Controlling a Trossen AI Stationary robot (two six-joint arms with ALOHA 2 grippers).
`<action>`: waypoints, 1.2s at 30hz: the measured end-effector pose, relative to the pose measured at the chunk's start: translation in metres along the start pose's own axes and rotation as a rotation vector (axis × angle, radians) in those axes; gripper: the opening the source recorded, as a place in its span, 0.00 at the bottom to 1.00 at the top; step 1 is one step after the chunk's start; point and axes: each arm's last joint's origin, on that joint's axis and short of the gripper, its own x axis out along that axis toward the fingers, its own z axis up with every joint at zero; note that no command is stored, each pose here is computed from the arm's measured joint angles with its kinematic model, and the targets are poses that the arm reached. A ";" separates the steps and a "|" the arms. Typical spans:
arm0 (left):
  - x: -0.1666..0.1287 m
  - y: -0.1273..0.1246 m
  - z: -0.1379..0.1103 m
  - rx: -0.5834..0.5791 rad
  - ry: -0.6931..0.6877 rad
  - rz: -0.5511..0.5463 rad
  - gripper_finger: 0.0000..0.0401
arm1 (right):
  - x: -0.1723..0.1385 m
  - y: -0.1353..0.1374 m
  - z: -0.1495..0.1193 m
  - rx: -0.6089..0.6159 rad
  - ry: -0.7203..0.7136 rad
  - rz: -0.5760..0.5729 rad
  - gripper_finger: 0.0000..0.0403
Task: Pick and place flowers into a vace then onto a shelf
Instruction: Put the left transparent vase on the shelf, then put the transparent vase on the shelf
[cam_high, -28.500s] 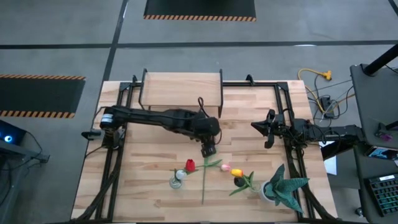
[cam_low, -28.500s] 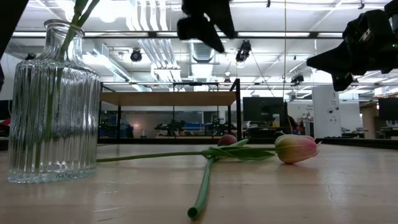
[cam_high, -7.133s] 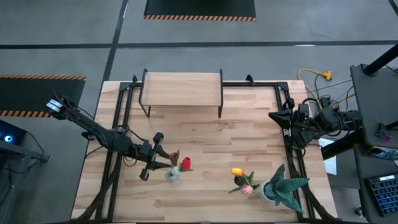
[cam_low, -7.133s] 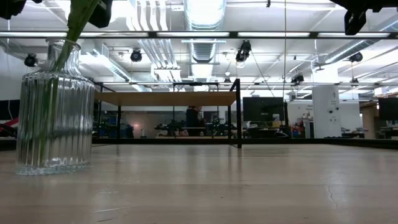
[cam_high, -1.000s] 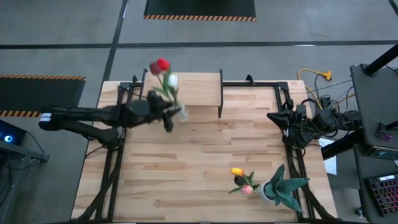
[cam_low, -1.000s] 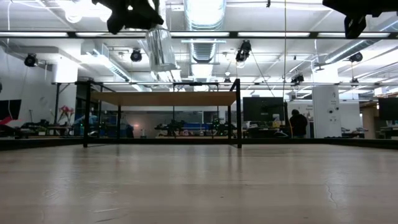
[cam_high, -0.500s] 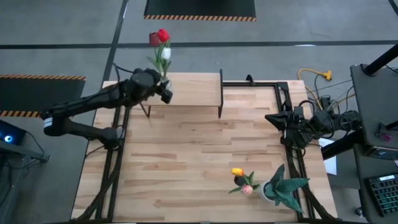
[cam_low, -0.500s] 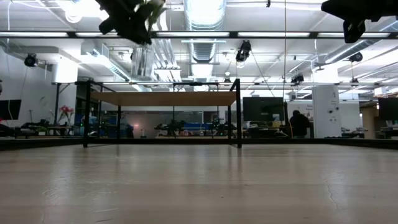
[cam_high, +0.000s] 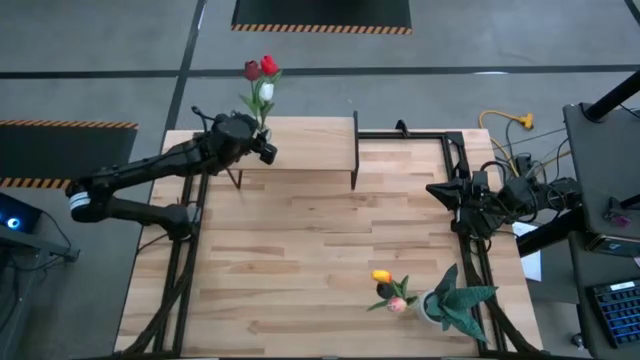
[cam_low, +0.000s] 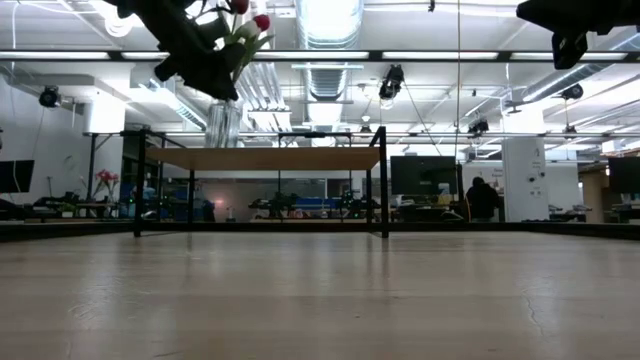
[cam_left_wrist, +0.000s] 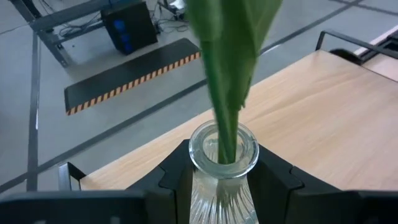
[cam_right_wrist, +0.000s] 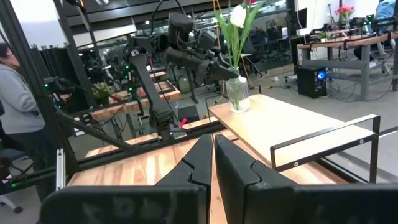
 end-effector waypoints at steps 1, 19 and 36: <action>0.000 0.000 -0.001 -0.002 -0.003 0.000 0.25 | 0.000 0.000 0.000 0.000 0.000 0.000 0.03; 0.000 0.001 -0.005 0.001 0.006 0.001 0.64 | 0.000 0.000 0.000 -0.002 0.000 -0.001 0.03; -0.034 0.021 0.008 0.025 -0.092 -0.013 0.68 | 0.000 0.000 0.000 0.001 -0.001 -0.001 0.03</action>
